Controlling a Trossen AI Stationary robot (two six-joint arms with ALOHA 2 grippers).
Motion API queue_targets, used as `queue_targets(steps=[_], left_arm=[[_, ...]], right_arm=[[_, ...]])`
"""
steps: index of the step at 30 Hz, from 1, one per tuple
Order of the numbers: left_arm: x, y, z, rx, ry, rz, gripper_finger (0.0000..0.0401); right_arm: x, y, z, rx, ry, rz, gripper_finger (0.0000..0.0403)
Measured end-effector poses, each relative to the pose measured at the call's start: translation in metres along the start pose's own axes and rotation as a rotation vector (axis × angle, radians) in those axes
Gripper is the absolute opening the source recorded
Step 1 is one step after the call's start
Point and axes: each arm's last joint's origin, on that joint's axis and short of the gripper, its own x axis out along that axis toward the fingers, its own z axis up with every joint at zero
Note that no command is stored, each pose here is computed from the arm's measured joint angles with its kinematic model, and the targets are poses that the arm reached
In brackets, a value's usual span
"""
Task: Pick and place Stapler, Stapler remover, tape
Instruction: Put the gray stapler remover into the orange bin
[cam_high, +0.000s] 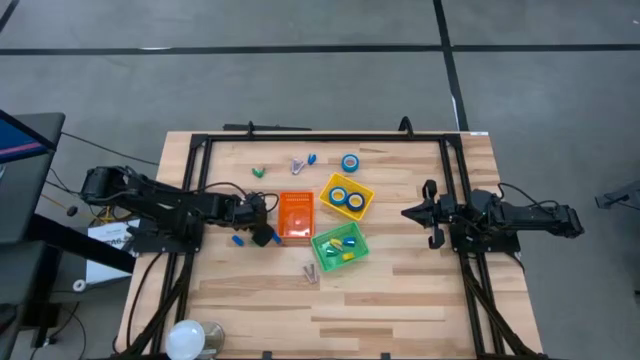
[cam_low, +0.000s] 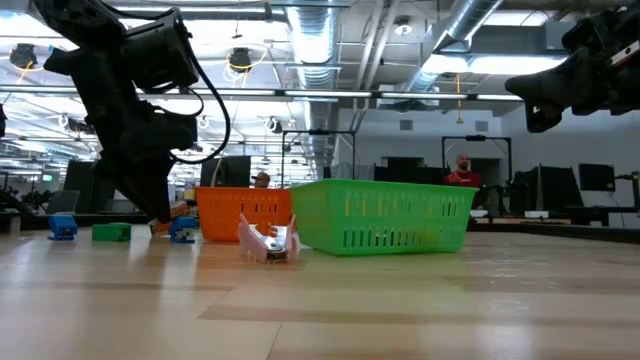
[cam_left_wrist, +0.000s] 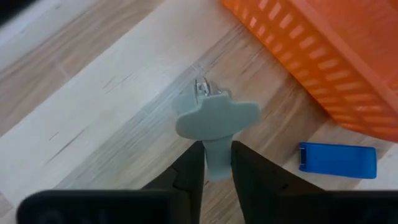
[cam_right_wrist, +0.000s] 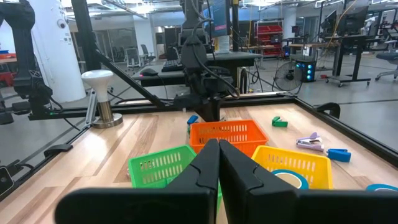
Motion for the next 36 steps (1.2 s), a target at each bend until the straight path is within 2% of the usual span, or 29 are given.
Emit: queue_targets(steps=[9,26,36], left_arm=[[-0.003,0.000,0.001,-0.006,-0.016,-0.016,0.0036],[-0.045,0.008,0.013,-0.080,-0.210,-0.137,0.0038],[-0.068,-0.009,0.039,0.108,-0.372,-0.227,0.0038]], right_arm=[[0.000,0.000,0.000,0.000,0.001,0.000,0.0001],[0.000,0.000,0.000,0.000,0.000,0.000,0.0001],[0.000,0.000,0.000,0.000,0.000,0.000,0.0001]])
